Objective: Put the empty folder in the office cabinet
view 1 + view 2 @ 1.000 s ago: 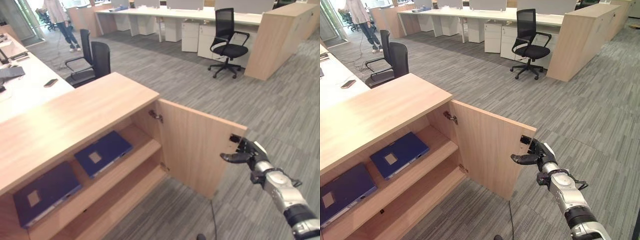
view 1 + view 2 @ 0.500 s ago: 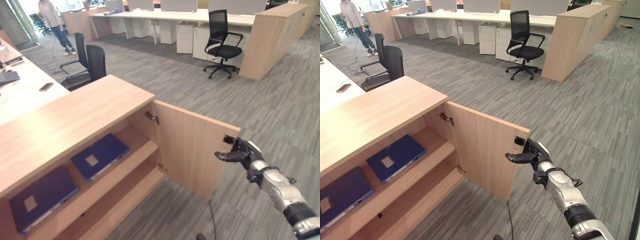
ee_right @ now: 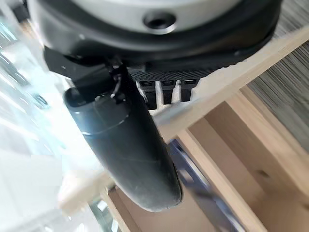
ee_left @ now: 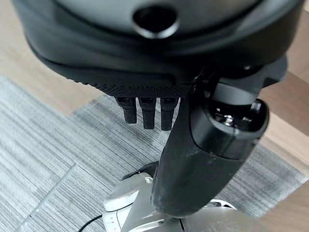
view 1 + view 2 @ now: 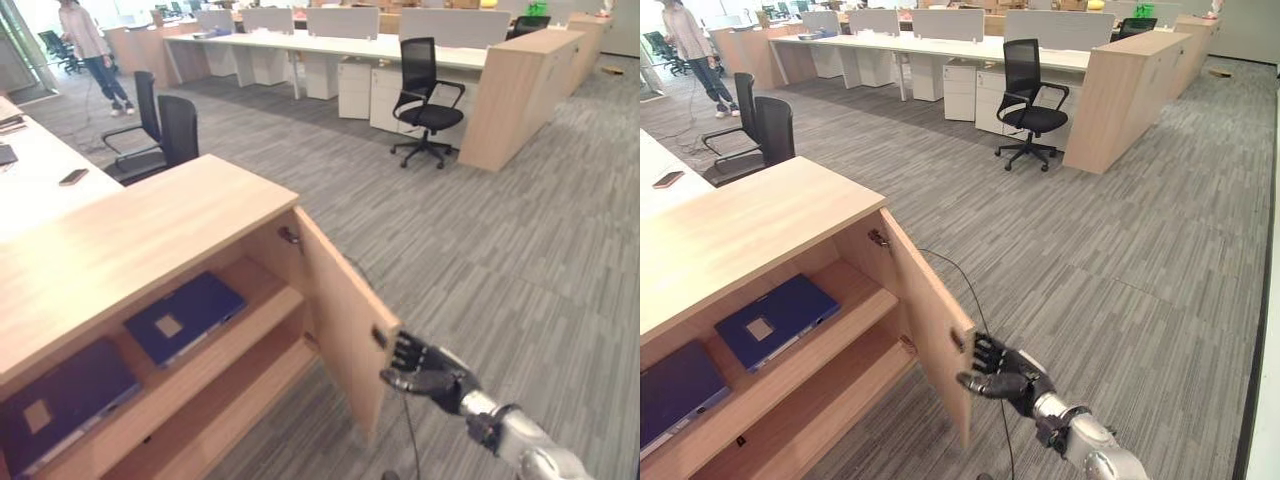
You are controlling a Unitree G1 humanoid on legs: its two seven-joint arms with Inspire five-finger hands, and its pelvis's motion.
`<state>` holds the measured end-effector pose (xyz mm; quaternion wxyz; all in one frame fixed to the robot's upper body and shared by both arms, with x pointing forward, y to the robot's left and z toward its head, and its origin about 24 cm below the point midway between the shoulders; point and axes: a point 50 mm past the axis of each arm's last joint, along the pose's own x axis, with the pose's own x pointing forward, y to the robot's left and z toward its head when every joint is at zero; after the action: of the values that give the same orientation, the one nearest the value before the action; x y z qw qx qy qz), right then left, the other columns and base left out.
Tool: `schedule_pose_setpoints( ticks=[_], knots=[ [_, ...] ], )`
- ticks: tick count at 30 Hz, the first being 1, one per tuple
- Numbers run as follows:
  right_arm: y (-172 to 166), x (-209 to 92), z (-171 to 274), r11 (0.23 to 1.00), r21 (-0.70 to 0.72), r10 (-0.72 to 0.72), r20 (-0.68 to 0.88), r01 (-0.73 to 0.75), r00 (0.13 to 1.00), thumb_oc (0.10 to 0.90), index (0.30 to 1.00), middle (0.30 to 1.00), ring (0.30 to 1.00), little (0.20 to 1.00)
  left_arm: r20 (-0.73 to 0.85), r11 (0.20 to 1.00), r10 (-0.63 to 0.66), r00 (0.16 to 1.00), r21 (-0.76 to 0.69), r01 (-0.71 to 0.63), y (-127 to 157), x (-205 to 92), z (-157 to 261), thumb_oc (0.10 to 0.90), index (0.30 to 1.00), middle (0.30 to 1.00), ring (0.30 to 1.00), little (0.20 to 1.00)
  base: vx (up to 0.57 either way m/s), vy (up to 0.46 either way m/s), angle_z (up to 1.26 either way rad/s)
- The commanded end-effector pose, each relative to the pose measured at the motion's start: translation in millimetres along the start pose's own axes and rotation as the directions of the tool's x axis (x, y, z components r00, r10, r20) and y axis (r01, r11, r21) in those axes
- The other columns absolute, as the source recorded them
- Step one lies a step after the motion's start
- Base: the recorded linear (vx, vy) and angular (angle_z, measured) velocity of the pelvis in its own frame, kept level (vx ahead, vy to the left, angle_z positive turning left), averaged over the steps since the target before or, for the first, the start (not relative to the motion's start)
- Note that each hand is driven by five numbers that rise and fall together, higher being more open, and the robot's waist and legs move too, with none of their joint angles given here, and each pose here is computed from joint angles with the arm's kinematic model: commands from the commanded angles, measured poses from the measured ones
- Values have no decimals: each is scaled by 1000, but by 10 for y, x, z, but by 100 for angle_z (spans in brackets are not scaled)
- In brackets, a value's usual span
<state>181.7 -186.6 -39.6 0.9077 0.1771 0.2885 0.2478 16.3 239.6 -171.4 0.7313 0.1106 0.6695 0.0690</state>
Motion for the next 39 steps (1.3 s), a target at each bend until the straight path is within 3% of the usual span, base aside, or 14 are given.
schedule_pose_setpoints(
  ticks=[1, 9, 14, 17, 21, 28, 34, 36, 39],
  knots=[
    [109, 59, 290, 995, -37, 99, 139, -95, 985, 800, 900, 900, 900, 900, -26, 999, -35, 999, 27, 36, 11, 2, -9, 800, 900, 900, 900, 900, 12, -13, 14],
    [-61, -49, 204, 1000, -7, 24, 119, -24, 993, 800, 900, 900, 900, 900, -31, 998, -54, 998, 16, 55, 10, 1, -21, 800, 900, 900, 900, 900, 17, -31, 3],
    [-236, -38, -120, 993, -85, -90, -47, 86, 995, 800, 900, 900, 900, 900, 4, 997, -77, 997, 30, 77, -34, 5, 80, 800, 900, 900, 900, 900, -3, -43, 3],
    [-419, -74, -384, 964, -173, -231, -168, 202, 958, 800, 900, 900, 900, 900, 31, 996, -85, 996, 34, 84, -62, 7, 166, 800, 900, 900, 900, 900, -27, -46, 14],
    [-685, -215, -783, 876, -309, -465, -333, 371, 820, 800, 900, 900, 900, 900, 75, 997, -80, 994, 20, 78, -89, 6, 311, 800, 900, 900, 900, 900, -56, -61, 20],
    [-884, -599, -1247, 743, -438, -669, -520, 507, 531, 800, 900, 900, 900, 900, 146, 998, -60, 987, 8, 60, -105, -6, 589, 800, 900, 900, 900, 900, -114, -51, 52],
    [-852, -979, -1551, 695, -374, -678, -624, 613, 388, 800, 900, 900, 900, 900, 98, 998, -65, 993, -10, 67, -126, 2, 462, 800, 900, 900, 900, 900, 14, 28, 102],
    [-826, -1153, -1666, 608, -269, -689, -647, 747, 328, 800, 900, 900, 900, 900, 74, 997, -63, 995, -45, 66, -114, 6, 402, 800, 900, 900, 900, 900, -12, 140, 113],
    [-710, -1325, -1856, 574, -235, -655, -707, 784, 268, 800, 900, 900, 900, 900, 72, 993, -74, 995, -84, 80, -99, 7, 383, 800, 900, 900, 900, 900, -8, 159, 101]
  ],
)
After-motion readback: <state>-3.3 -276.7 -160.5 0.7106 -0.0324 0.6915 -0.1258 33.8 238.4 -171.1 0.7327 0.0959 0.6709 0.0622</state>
